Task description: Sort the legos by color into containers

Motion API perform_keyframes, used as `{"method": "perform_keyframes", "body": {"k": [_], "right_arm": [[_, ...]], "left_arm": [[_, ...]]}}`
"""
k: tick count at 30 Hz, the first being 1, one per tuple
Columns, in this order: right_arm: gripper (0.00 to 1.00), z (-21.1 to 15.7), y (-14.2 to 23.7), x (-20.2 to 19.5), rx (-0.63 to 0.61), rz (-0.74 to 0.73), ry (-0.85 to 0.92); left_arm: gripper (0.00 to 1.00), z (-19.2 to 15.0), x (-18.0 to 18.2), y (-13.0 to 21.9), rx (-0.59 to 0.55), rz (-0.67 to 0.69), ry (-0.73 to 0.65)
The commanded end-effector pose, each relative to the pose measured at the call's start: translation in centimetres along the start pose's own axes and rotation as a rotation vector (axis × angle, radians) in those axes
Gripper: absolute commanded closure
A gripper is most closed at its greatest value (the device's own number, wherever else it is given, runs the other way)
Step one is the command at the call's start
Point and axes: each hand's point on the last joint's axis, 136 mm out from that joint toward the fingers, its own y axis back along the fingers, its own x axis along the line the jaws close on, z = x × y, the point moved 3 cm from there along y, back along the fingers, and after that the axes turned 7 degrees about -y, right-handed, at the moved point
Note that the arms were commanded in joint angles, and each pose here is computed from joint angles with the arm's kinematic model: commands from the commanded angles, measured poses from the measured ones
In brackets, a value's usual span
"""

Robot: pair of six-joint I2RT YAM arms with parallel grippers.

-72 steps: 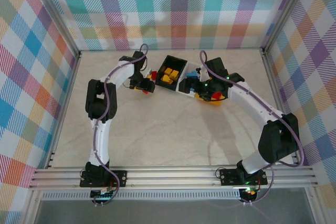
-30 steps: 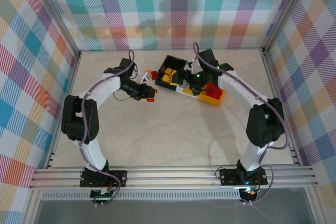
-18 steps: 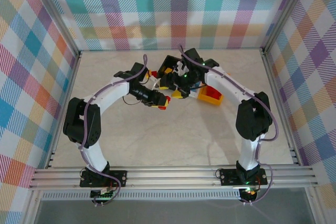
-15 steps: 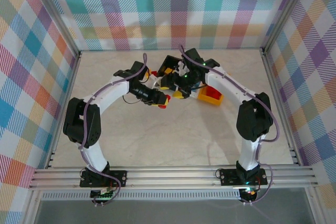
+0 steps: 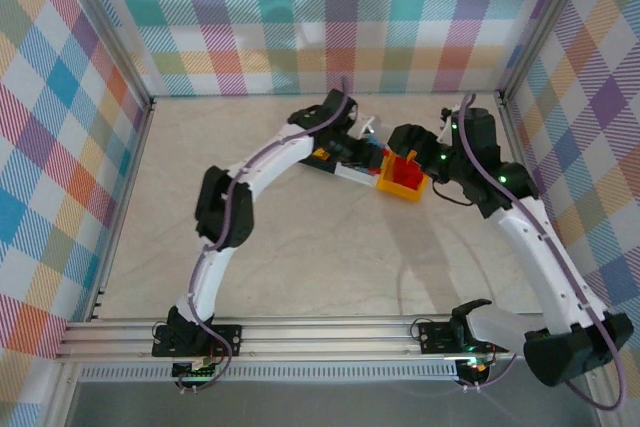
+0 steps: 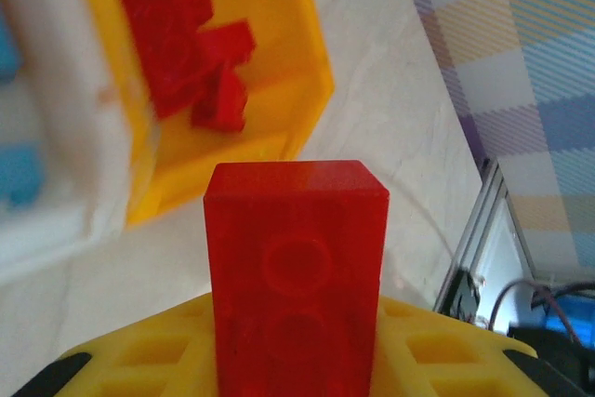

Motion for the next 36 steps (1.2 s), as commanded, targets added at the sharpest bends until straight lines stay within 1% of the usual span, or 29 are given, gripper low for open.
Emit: {"method": "perform_keyframes", "body": {"k": [1, 3, 4, 5, 6, 8, 11, 16, 20, 22, 24, 27, 29, 31, 33, 36], "right_arm": [[0.1, 0.0, -1.0, -0.6, -0.004, -0.007, 0.072], [0.1, -0.2, -0.9, -0.7, 0.015, -0.009, 0.083], [0.09, -0.3, -0.8, -0.7, 0.019, -0.008, 0.087], [0.09, -0.4, -0.8, -0.7, 0.023, -0.004, 0.091], [0.09, -0.4, -0.7, -0.7, 0.028, 0.0, 0.096], [0.09, -0.7, -0.6, -0.8, 0.044, 0.0, 0.104], [0.08, -0.9, -0.5, -1.0, 0.054, -0.006, 0.112], [0.08, -1.2, -0.7, -1.4, 0.055, -0.001, 0.098], [0.08, -1.0, -1.0, -1.1, 0.054, 0.015, 0.078], [0.08, -0.9, -1.2, -0.8, 0.063, 0.021, 0.061], [0.09, -1.0, -1.6, -0.8, 0.088, 0.014, 0.038], [0.1, -1.6, -2.6, -1.0, 0.142, 0.007, 0.006], [0.1, -2.1, -3.4, -1.6, 0.177, -0.013, -0.02], [0.11, -2.8, -4.4, -2.7, 0.221, -0.066, -0.052], [0.11, -3.6, -5.9, -3.5, 0.299, -0.104, -0.08], [0.13, -4.4, -7.6, -3.5, 0.378, -0.095, -0.116]], "left_arm": [[0.64, 1.7, -0.9, -2.4, -0.026, 0.019, 0.056], [0.63, 2.7, -0.6, -4.0, -0.06, 0.015, 0.082], [0.59, 2.9, -0.1, -4.8, -0.067, 0.02, 0.096], [0.48, 3.1, 0.1, -5.4, -0.076, 0.029, 0.103], [0.43, 3.4, 0.0, -6.0, -0.083, 0.027, 0.097], [0.38, 3.9, -0.3, -6.6, -0.098, 0.023, 0.086], [0.29, 4.6, -0.7, -6.5, -0.127, 0.014, 0.073], [0.28, 4.6, -1.6, -5.0, -0.119, 0.049, 0.028], [0.28, 4.5, -2.4, -1.9, -0.111, 0.134, -0.019], [0.29, 4.1, -2.1, 0.1, -0.1, 0.221, -0.03], [0.3, 3.6, -1.2, 3.0, -0.097, 0.321, -0.027], [0.3, 2.8, 1.3, 7.5, -0.127, 0.437, 0.019], [0.29, 2.5, 2.8, 10.3, -0.171, 0.455, 0.065], [0.29, 1.9, 4.7, 12.7, -0.191, 0.497, 0.108], [0.29, 0.9, 7.3, 15.1, -0.185, 0.565, 0.156], [0.29, -0.3, 12.0, 17.4, -0.16, 0.641, 0.244]]}}
